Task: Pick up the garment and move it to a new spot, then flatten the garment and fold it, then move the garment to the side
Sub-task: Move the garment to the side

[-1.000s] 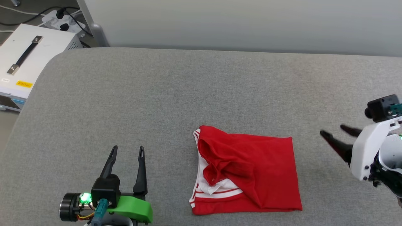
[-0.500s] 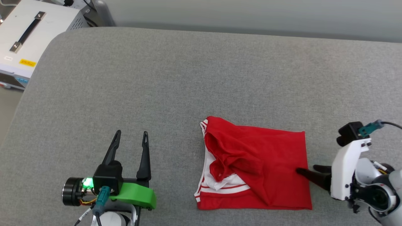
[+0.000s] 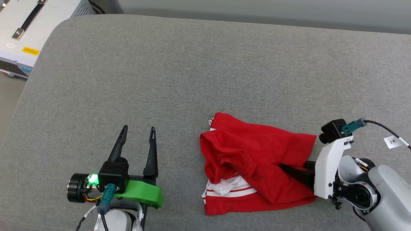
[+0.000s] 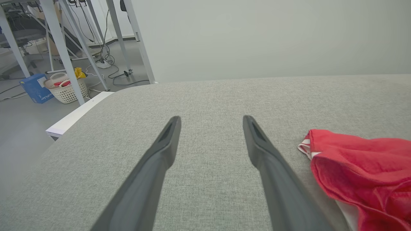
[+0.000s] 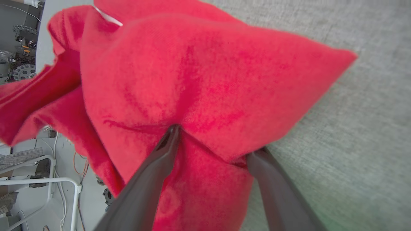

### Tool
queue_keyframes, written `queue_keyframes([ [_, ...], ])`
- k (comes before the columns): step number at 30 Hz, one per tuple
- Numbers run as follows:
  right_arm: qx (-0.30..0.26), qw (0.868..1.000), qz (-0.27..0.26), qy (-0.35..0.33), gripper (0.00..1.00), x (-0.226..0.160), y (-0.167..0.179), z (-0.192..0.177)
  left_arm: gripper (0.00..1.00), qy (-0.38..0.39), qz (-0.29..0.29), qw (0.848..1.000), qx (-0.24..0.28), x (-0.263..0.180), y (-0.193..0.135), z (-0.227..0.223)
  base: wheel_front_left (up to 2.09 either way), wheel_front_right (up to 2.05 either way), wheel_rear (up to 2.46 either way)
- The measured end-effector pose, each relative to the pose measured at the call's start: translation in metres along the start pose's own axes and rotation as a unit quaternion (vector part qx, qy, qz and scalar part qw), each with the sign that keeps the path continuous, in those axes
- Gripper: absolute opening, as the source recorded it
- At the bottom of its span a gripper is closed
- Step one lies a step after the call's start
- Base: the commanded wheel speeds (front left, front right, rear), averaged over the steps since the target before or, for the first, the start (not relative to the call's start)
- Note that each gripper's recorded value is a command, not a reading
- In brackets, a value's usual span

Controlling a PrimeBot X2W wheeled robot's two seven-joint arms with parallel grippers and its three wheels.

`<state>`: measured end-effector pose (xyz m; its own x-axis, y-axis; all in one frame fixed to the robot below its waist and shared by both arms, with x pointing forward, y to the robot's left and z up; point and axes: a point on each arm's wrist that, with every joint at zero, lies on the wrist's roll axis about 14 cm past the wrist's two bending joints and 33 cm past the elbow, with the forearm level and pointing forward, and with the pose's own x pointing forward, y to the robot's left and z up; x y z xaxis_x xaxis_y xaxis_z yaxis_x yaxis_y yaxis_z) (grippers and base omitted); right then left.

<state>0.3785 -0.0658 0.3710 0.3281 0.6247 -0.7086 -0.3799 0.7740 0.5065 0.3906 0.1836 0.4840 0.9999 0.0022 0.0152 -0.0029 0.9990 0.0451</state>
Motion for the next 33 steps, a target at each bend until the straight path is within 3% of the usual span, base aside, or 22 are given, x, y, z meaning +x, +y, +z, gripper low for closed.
queue_keyframes([
  [2,-0.008,1.000,0.003,-0.003,1.00,0.002,0.003,0.000,1.00,0.000,0.000,1.000,0.000,0.000,0.000,0.000,0.00,0.00,0.00],
  [3,-0.020,1.000,0.005,-0.014,0.00,0.003,0.006,0.002,1.00,0.001,0.000,1.000,-0.001,-0.001,0.000,0.000,0.00,0.00,0.00],
  [12,-0.064,0.995,0.006,-0.074,0.00,-0.005,0.013,0.024,1.00,-0.009,-0.001,1.000,-0.003,-0.002,-0.002,0.006,0.00,0.00,0.00],
  [15,-0.114,0.985,-0.002,-0.129,0.00,-0.025,0.016,0.057,1.00,-0.013,-0.003,1.000,-0.004,-0.003,-0.004,0.009,0.00,0.00,0.00],
  [20,-0.153,0.976,-0.033,-0.153,0.00,-0.051,0.004,0.069,1.00,-0.015,-0.015,1.000,-0.008,-0.001,-0.012,0.010,0.00,0.00,0.00],
  [33,-0.138,0.959,-0.143,-0.200,0.00,-0.128,-0.060,0.067,1.00,-0.023,-0.086,0.996,-0.023,0.023,-0.062,0.010,0.00,0.00,0.00],
])
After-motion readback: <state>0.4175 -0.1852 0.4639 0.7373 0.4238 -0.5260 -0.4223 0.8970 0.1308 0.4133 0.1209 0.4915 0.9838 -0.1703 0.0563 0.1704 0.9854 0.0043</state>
